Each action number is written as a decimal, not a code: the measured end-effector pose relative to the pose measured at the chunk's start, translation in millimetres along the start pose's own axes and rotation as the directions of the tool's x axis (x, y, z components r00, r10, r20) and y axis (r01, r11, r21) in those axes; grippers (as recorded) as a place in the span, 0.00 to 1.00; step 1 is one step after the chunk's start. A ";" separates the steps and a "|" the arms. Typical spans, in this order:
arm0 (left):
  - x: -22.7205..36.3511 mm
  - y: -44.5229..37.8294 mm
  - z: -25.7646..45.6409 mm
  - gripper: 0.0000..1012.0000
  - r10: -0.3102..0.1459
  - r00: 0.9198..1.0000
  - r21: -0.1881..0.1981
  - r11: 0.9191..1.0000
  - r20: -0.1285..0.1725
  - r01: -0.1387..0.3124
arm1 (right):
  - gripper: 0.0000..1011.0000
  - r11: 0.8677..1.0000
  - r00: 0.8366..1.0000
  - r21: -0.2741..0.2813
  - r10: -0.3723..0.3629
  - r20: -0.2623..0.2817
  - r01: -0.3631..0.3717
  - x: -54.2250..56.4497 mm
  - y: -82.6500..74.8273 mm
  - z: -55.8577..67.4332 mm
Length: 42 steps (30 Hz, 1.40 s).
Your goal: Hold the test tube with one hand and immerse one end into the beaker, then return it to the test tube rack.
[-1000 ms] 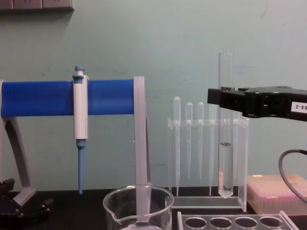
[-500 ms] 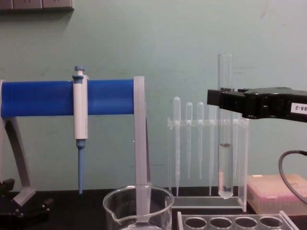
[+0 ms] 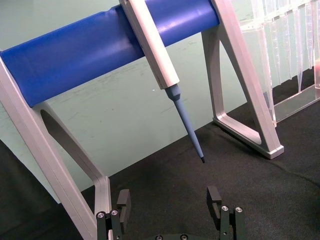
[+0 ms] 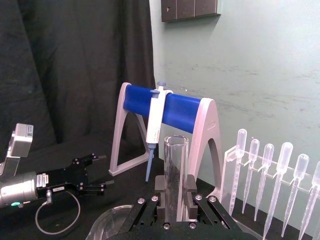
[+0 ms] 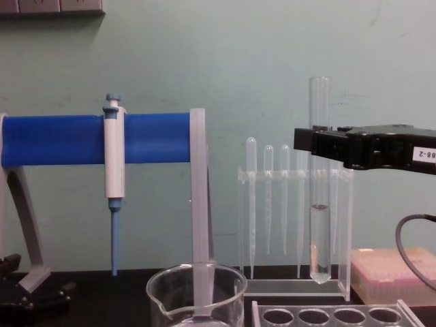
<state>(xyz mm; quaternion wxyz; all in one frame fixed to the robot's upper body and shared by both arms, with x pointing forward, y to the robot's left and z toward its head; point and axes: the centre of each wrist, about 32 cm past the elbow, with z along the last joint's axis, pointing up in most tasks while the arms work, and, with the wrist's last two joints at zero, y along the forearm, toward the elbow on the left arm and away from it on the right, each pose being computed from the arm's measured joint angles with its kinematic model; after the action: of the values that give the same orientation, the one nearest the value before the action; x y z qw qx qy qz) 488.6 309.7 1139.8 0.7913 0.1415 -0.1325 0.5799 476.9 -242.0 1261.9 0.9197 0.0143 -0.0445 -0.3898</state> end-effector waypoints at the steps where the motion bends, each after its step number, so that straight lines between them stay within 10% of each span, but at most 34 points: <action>1: 0.0 0.0 0.0 0.99 0.000 1.000 0.000 1.000 0.000 0.000 | 0.22 1.000 1.000 0.000 0.000 0.000 0.000 0.0 0.0 0.0; 42: 0.0 0.0 0.0 0.99 0.000 1.000 0.000 1.000 0.000 0.000 | 0.22 1.000 1.000 0.000 0.000 0.000 0.000 0.0 0.0 0.0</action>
<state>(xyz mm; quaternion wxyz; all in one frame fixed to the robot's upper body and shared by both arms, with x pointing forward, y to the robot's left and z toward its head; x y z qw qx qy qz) 488.6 309.7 1139.8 0.7913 0.1415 -0.1325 0.5799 476.9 -242.0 1261.9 0.9197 0.0144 -0.0445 -0.3898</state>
